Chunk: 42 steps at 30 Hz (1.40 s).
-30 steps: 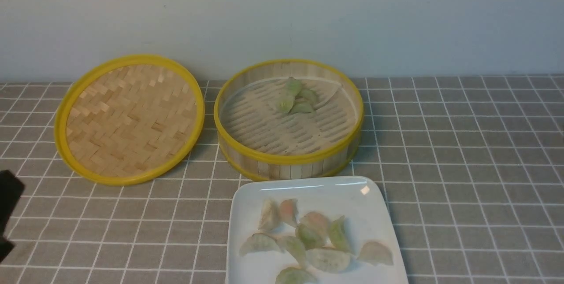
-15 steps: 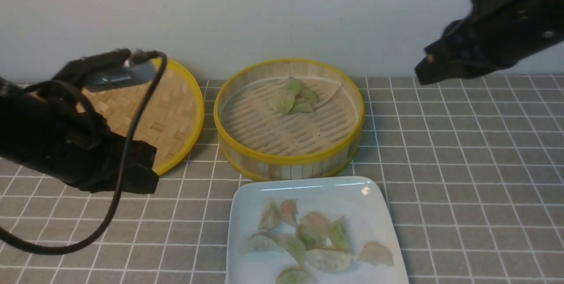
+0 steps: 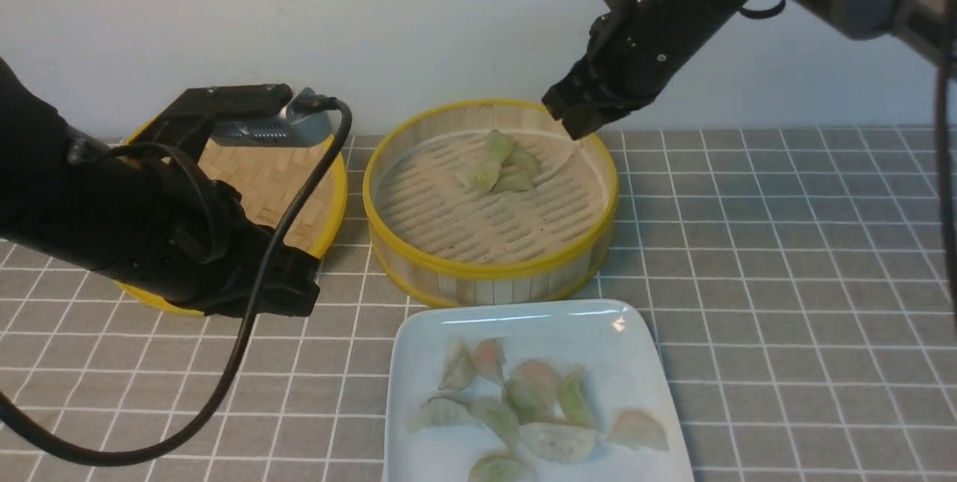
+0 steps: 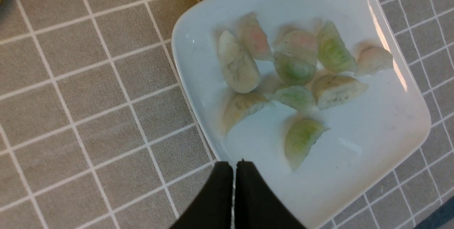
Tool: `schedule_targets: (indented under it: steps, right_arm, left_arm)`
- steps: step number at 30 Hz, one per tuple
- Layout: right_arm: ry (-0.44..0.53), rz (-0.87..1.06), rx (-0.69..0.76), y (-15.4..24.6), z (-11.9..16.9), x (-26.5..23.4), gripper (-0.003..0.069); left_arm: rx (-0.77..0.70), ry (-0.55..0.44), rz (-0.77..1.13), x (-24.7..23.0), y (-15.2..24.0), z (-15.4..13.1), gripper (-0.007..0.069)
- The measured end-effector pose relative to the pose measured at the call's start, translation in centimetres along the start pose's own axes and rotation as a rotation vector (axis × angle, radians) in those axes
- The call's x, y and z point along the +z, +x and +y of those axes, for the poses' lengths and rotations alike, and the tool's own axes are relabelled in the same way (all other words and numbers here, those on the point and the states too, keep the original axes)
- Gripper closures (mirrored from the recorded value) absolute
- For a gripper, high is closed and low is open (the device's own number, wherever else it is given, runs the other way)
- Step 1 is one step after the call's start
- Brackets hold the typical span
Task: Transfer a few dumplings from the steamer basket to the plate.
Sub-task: Use the right arm to grab a dumpling from inside the steamer
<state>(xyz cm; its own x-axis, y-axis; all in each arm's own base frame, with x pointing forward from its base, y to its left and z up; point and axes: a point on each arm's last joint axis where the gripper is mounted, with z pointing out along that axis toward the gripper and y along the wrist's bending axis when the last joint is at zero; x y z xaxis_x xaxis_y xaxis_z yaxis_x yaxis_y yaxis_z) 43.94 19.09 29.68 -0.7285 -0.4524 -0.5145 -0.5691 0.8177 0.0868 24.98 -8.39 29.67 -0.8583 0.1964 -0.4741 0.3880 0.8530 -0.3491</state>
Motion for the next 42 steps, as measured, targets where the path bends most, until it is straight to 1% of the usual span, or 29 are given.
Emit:
schedule_targets:
  steps: [2,3,4,7,8,9,10,12,16,22,27,31,33,34,35,36,37,38,42]
  right_arm:
    - [0.004,-0.020,0.001,-0.7,-0.5,2.0,0.0534]
    - [0.004,-0.020,0.002,-0.8,-0.6,2.3,0.0529]
    - [0.003,-0.027,0.005,-1.0,-0.8,3.4,0.0491]
    - [-0.004,-0.017,0.016,-0.8,-1.3,6.6,0.0401]
    - [-0.004,-0.016,0.016,-0.8,-1.4,6.8,0.0391]
    - [-0.007,-0.002,0.022,-0.5,-1.6,8.3,0.0356]
    - [-0.008,0.002,0.024,-0.4,-1.7,8.6,0.0348]
    - [-0.008,0.009,0.027,-0.1,-1.9,10.4,0.0306]
    - [-0.003,-0.001,0.022,0.0,-1.8,12.2,0.0288]
    - [0.036,-0.035,-0.019,-0.1,-1.2,13.6,0.0285]
    - [0.061,-0.008,-0.054,0.3,-0.9,14.7,0.0286]
    - [0.074,-0.001,-0.074,0.4,-0.6,15.0,0.0317]
    - [0.101,0.001,-0.110,0.3,-0.2,15.1,0.0377]
    - [0.114,0.000,-0.122,0.2,0.0,15.1,0.0420]
    - [0.116,0.000,-0.124,0.2,-0.1,15.1,0.0428]
    - [0.126,0.000,-0.127,0.2,0.1,15.1,0.0482]
    - [0.128,0.003,-0.126,0.2,0.1,15.1,0.0496]
    - [0.128,0.012,-0.119,0.3,0.2,15.1,0.0535]
    - [0.129,0.041,-0.099,0.4,0.2,14.7,0.0541]
  left_arm:
    - [0.005,-0.003,-0.009,0.0,-0.1,0.0,0.0630]
    - [0.006,-0.003,-0.009,0.0,-0.1,0.0,0.0630]
    - [0.006,-0.004,-0.010,0.0,-0.1,0.0,0.0630]
    - [0.007,-0.008,-0.018,0.0,-0.1,0.1,0.0630]
    - [0.007,-0.008,-0.019,0.0,-0.1,0.1,0.0630]
    - [0.015,-0.011,-0.017,0.1,-0.1,0.1,0.0630]
    - [0.017,-0.012,-0.016,0.1,-0.1,0.1,0.0630]
    - [0.035,-0.014,-0.016,0.1,-0.1,0.2,0.0630]
    - [0.043,-0.014,-0.015,0.1,-0.1,0.2,0.0630]
    - [0.043,-0.014,-0.015,0.1,-0.1,0.2,0.0630]
    - [0.043,-0.015,-0.014,0.1,-0.1,0.2,0.0630]
    - [0.044,-0.015,-0.014,0.1,-0.1,0.2,0.0630]
    - [0.043,-0.014,-0.014,0.1,-0.1,0.2,0.0630]
    - [0.043,-0.013,-0.014,0.1,-0.1,0.2,0.0630]
    - [0.043,-0.013,-0.014,0.1,-0.1,0.2,0.0630]
    - [0.042,-0.012,-0.015,0.1,-0.1,0.2,0.0630]
    - [0.042,-0.012,-0.015,0.1,-0.1,0.2,0.0630]
    - [0.041,-0.012,-0.016,0.1,-0.1,0.2,0.0630]
    - [0.042,-0.012,-0.017,0.1,-0.1,0.2,0.0630]
